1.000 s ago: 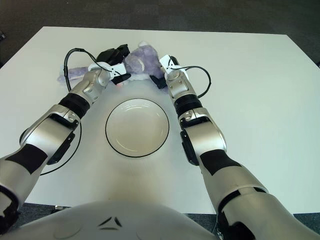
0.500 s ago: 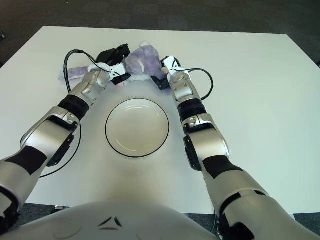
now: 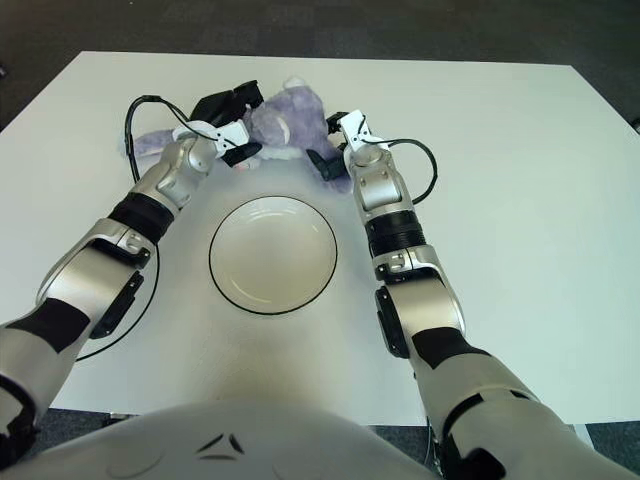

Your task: Put the doll into the plate.

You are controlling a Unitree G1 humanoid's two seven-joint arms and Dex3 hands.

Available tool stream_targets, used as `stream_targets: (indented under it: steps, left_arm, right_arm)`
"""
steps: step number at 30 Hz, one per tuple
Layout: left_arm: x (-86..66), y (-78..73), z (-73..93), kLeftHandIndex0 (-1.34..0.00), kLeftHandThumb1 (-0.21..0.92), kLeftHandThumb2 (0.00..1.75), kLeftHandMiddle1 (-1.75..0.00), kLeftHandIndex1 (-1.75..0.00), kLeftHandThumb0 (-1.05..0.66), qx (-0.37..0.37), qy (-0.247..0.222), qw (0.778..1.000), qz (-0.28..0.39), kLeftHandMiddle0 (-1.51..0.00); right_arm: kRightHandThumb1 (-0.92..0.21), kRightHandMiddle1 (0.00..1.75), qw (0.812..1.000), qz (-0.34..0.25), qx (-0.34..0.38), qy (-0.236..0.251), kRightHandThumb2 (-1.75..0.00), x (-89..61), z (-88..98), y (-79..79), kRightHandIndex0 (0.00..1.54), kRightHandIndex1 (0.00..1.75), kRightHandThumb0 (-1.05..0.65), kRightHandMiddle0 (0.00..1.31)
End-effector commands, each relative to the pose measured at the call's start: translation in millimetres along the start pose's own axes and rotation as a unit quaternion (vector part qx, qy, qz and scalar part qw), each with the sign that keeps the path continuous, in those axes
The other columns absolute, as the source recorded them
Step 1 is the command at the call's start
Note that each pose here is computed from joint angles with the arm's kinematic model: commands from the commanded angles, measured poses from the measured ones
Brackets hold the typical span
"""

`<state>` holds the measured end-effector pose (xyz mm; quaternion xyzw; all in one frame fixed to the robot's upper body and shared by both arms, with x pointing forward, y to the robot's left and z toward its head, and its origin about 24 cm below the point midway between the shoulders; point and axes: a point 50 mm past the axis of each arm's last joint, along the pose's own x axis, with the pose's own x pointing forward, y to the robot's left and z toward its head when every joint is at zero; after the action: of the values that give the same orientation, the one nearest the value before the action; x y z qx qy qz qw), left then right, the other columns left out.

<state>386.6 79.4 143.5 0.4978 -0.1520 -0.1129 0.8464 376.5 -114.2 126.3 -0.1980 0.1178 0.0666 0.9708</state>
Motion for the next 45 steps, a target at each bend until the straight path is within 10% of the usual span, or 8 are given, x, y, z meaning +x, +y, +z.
stream_targets:
  steps: [1, 45]
  left_arm:
    - [-2.3, 7.1, 2.8, -0.59, 0.04, 1.61, -1.65, -1.75, 0.0, -0.004, -0.012, 1.0, 0.003, -0.86]
    - [-21.7, 44.9, 35.0, -0.64, 0.01, 1.62, -1.62, -1.75, 0.0, 0.026, -0.103, 0.992, 0.064, -0.86]
  right_arm:
    - [0.02, 1.75, 1.0, 0.007, 0.017, -0.019, -1.65, -5.6, 7.0, -5.5, 0.92, 1.58, 0.0, 0.64]
    - [-0.01, 1.75, 0.996, 0.012, 0.042, -0.079, -1.62, -57.3, 45.3, -24.3, 0.88, 1.6, 0.0, 0.62]
